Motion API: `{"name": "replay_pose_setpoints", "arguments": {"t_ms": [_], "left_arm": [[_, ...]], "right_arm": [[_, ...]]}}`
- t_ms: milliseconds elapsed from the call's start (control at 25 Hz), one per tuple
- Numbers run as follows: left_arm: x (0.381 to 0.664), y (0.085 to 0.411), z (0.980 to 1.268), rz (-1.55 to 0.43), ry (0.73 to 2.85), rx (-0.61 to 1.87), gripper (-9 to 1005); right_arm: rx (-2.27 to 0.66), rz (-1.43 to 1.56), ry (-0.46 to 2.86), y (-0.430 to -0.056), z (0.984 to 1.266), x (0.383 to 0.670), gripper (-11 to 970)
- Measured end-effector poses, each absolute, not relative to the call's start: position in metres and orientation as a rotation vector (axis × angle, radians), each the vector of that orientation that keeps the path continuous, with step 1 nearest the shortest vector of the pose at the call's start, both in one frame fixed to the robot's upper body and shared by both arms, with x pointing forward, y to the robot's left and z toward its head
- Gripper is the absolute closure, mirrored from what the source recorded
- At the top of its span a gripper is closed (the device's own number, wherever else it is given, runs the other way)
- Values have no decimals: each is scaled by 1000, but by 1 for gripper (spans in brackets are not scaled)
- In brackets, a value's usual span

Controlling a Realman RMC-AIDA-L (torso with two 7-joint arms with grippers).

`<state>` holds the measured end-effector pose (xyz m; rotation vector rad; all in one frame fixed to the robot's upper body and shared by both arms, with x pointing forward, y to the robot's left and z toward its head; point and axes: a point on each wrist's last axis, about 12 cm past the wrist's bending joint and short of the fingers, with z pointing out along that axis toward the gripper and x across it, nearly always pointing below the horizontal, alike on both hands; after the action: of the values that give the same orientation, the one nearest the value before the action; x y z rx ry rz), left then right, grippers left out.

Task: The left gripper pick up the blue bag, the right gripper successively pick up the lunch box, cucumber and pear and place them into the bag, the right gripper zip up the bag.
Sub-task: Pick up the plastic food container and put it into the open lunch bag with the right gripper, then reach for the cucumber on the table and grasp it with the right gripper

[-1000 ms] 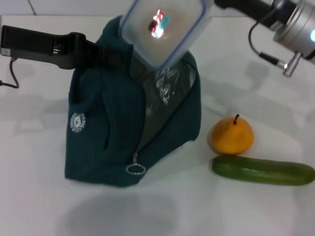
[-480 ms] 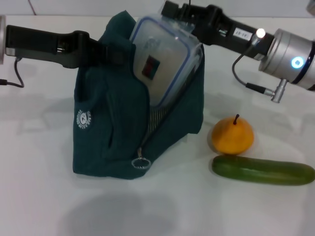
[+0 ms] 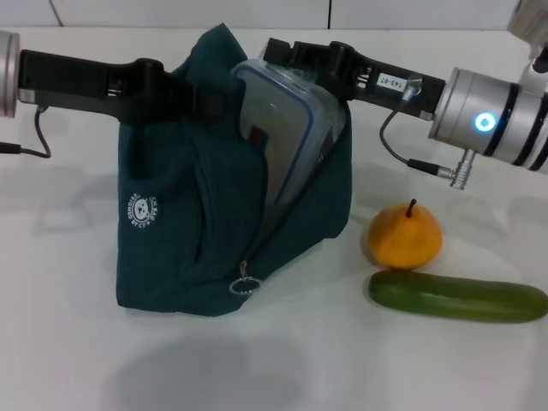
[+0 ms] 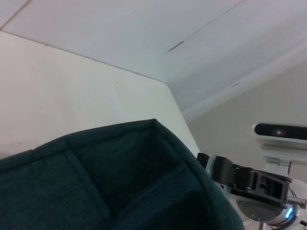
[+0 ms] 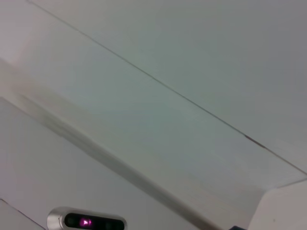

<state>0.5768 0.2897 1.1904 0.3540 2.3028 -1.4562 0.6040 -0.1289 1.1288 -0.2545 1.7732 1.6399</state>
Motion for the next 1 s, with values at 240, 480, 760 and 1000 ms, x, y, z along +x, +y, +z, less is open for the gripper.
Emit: {"name": "replay_pose_setpoints", "arguments": {"t_ms": [240,480,760,1000], "left_arm": [[576,293,1190,-1450,2304,351,952],[575,296,1190,-1445,2302,340,952],[572,307,1189,-1426,2300,304,953],[571,315,1191,-1414,2289,284,953]], "right_arm": [[-265,1632,1706,-131,1134,604,823],[-178,1629,1650,-147,1131,601,699],[-221,1541,1478,-192,1140,597,345],[-422,1378,1543,-265,1164,594,186]]}}
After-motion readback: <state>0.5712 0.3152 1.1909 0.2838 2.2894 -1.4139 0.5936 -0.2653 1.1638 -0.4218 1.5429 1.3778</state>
